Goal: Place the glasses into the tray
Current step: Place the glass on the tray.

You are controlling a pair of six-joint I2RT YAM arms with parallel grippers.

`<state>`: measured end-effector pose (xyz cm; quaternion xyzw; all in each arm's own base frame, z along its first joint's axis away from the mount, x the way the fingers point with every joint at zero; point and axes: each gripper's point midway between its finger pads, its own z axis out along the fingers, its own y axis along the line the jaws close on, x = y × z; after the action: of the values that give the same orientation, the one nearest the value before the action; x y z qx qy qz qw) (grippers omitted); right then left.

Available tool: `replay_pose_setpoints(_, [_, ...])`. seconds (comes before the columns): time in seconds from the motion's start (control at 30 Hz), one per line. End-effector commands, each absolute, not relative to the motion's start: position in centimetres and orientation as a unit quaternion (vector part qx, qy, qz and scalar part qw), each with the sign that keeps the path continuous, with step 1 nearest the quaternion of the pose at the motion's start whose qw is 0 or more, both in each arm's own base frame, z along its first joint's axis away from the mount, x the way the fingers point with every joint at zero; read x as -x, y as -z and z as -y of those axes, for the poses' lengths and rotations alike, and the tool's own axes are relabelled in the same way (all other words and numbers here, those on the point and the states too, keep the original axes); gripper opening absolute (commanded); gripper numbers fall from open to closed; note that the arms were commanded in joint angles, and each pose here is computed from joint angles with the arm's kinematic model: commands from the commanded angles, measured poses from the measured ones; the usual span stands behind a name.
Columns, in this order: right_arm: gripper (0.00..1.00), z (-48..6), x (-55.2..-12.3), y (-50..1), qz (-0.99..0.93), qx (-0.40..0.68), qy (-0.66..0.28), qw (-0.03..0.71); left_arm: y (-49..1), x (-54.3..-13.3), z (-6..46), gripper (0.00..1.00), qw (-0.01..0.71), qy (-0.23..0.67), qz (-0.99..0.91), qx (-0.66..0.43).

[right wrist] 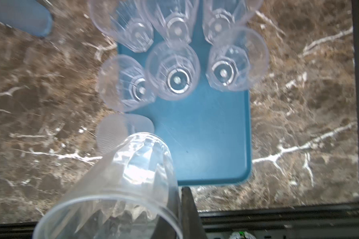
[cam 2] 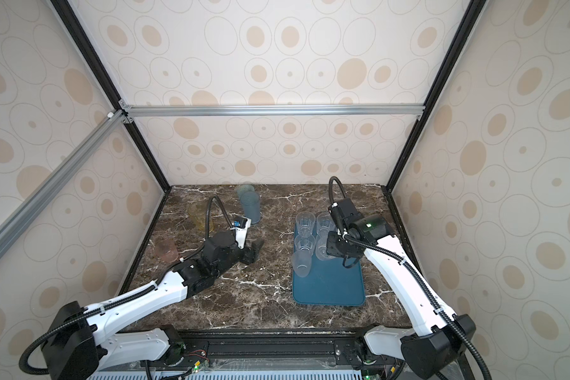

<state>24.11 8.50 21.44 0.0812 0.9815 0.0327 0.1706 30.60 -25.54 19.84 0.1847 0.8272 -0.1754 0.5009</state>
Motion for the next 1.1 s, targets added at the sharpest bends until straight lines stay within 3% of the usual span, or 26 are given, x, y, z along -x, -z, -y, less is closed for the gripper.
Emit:
replay_pose_setpoints(0.0, [0.06, -8.0, -22.5, -19.2, -0.989, -0.068, -0.018, 0.13, -21.6, -31.0, 27.9, 0.68, 0.513, 0.2, -0.81, -0.204])
replay_pose_setpoints(0.53, [0.05, -7.2, -26.8, -9.0, -0.993, -0.079, 0.021, 0.079, -15.2, -30.5, 30.1, 0.69, 0.448, 0.175, -0.846, -0.231])
replay_pose_setpoints(1.07, [0.08, -6.9, -28.5, -6.7, -0.995, -0.067, 0.047, 0.052, -14.8, -30.7, 28.9, 0.7, 0.452, 0.143, -0.849, -0.231])
